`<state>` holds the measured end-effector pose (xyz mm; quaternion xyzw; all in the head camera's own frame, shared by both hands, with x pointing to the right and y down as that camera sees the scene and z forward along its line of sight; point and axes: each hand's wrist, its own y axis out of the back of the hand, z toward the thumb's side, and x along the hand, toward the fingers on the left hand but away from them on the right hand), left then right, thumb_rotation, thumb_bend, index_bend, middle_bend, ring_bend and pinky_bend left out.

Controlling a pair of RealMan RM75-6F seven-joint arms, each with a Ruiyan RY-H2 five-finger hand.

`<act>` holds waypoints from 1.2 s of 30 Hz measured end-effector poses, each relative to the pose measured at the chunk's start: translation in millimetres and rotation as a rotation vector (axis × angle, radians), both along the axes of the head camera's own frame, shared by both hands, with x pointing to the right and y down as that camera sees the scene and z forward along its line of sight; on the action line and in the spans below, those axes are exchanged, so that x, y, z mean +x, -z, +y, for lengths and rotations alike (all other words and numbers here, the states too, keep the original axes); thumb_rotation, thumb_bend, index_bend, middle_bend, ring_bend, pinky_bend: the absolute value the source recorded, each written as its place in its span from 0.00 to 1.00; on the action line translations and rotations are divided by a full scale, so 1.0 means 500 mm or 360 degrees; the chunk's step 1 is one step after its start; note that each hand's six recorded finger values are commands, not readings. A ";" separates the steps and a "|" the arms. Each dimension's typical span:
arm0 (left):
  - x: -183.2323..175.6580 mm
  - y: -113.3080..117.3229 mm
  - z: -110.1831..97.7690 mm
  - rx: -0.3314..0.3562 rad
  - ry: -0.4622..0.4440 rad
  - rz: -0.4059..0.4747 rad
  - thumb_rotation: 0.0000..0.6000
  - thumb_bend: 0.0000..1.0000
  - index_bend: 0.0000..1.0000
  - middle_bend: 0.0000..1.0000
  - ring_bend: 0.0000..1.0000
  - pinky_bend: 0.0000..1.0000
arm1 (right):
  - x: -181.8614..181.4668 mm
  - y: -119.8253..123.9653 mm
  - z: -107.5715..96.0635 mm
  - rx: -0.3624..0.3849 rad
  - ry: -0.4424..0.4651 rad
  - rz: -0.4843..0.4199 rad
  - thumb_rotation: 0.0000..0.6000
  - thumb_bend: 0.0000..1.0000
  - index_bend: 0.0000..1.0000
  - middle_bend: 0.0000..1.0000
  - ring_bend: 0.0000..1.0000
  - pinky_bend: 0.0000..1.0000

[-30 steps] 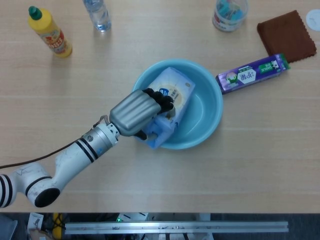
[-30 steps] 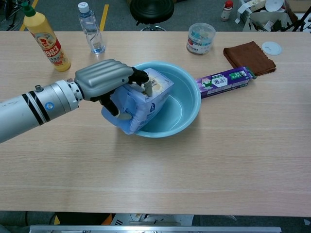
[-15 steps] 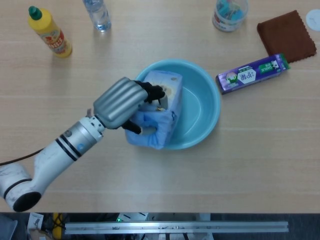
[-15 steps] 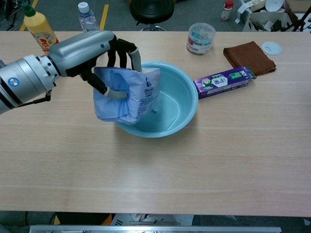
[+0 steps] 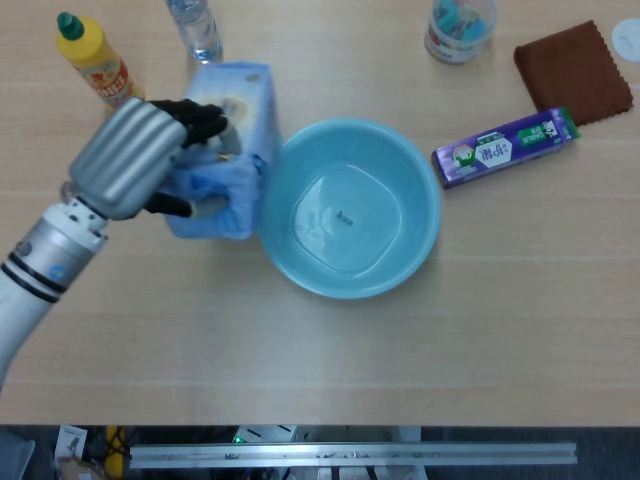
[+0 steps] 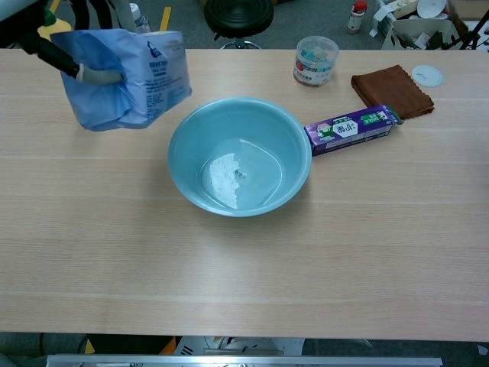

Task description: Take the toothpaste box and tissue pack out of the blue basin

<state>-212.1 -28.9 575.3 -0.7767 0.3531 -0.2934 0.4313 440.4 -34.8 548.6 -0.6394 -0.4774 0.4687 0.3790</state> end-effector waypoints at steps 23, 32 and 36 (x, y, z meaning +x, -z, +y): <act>-0.163 -0.207 0.090 -0.0267 0.0141 -0.0442 1.00 0.25 0.01 0.01 0.00 0.28 | 0.013 -0.003 0.009 -0.0010 -0.0036 0.0022 1.00 0.04 0.02 0.30 0.22 0.46; -0.200 -0.158 0.080 -0.0244 0.0278 -0.0572 1.00 0.25 0.00 0.00 0.00 0.23 | 0.040 -0.011 0.032 -0.0036 -0.0086 0.0070 1.00 0.03 0.02 0.30 0.22 0.46; -0.228 -0.132 0.081 -0.0207 0.0395 -0.0566 1.00 0.25 0.00 0.00 0.00 0.23 | 0.066 -0.021 0.053 -0.0055 -0.0127 0.0109 1.00 0.03 0.02 0.30 0.22 0.47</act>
